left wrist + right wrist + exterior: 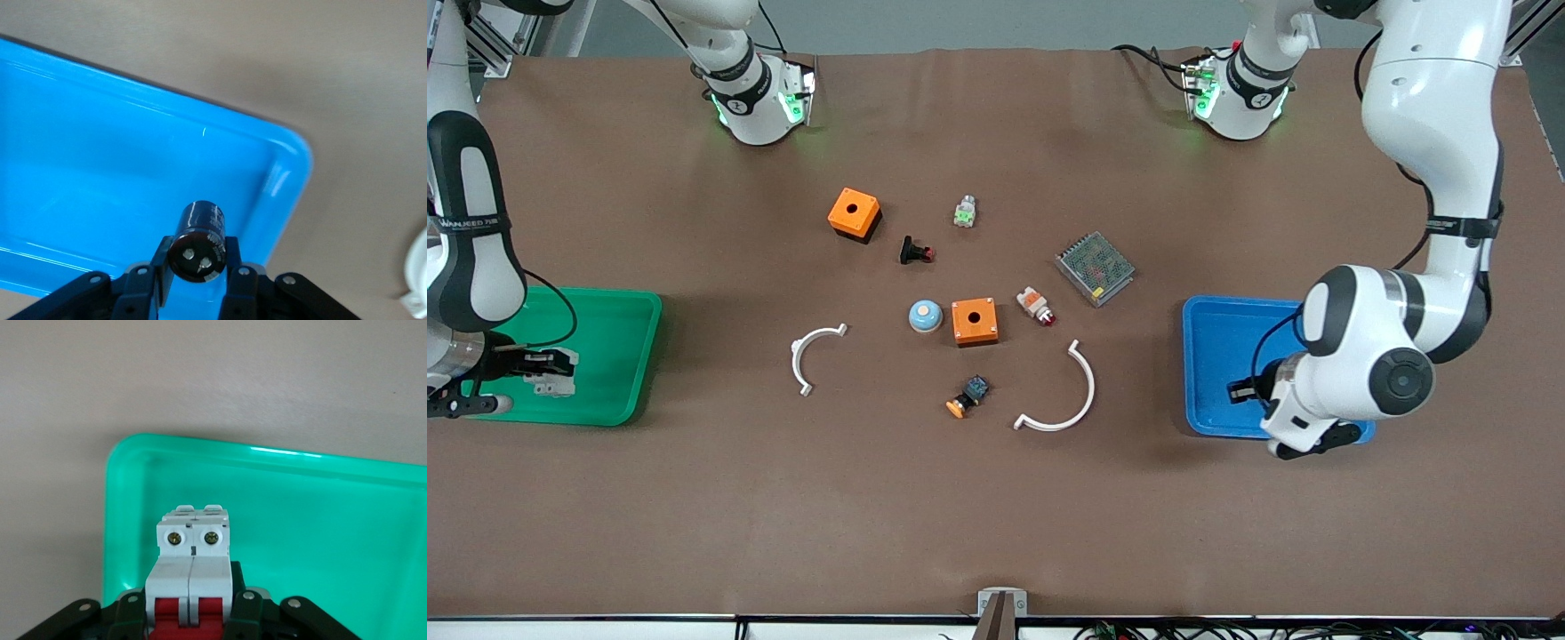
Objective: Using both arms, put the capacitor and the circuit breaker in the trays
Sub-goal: 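Lower the breaker into the green tray while the left gripper lowers the capacitor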
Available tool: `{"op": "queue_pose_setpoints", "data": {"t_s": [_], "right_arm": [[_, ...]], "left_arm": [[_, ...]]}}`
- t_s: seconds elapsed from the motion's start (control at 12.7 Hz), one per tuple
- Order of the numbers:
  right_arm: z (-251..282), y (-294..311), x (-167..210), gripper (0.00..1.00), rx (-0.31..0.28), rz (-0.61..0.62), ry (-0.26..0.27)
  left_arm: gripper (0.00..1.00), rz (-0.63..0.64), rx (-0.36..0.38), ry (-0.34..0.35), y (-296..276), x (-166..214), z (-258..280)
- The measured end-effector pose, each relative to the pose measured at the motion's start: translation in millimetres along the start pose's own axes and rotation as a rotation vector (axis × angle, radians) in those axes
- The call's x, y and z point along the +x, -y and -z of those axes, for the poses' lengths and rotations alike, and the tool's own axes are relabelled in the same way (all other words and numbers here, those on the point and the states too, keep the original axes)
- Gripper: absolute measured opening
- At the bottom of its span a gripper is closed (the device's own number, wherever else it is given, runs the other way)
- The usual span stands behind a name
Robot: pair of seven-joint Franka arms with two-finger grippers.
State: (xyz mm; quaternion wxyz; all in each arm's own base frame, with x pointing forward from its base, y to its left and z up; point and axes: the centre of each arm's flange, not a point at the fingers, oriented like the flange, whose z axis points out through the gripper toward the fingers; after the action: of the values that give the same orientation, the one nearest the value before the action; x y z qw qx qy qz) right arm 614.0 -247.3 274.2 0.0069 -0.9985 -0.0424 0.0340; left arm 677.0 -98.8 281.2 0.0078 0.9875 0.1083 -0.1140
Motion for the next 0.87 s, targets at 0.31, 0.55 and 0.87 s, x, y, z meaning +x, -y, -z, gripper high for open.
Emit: {"op": "queue_pose_setpoints", "data": {"t_s": [0.31,0.55,0.87], "right_arm": [[-39.7,-27.2,-34.5,0.4,-0.013,0.021,-0.028],[-42.1,-50.5,-47.6,0.4,-0.036,-0.015,-0.067],[-52.0,-69.0,-62.1,0.4,-0.038,-0.059,-0.073]], "left_arm": [[0.34,-0.032,0.076,0.048,38.6,-0.8,-34.1],[0.34,-0.045,0.082,0.042,48.6,-4.2,-54.2],[0.34,-0.057,0.071,0.014,50.3,-10.0,-77.4]]}}
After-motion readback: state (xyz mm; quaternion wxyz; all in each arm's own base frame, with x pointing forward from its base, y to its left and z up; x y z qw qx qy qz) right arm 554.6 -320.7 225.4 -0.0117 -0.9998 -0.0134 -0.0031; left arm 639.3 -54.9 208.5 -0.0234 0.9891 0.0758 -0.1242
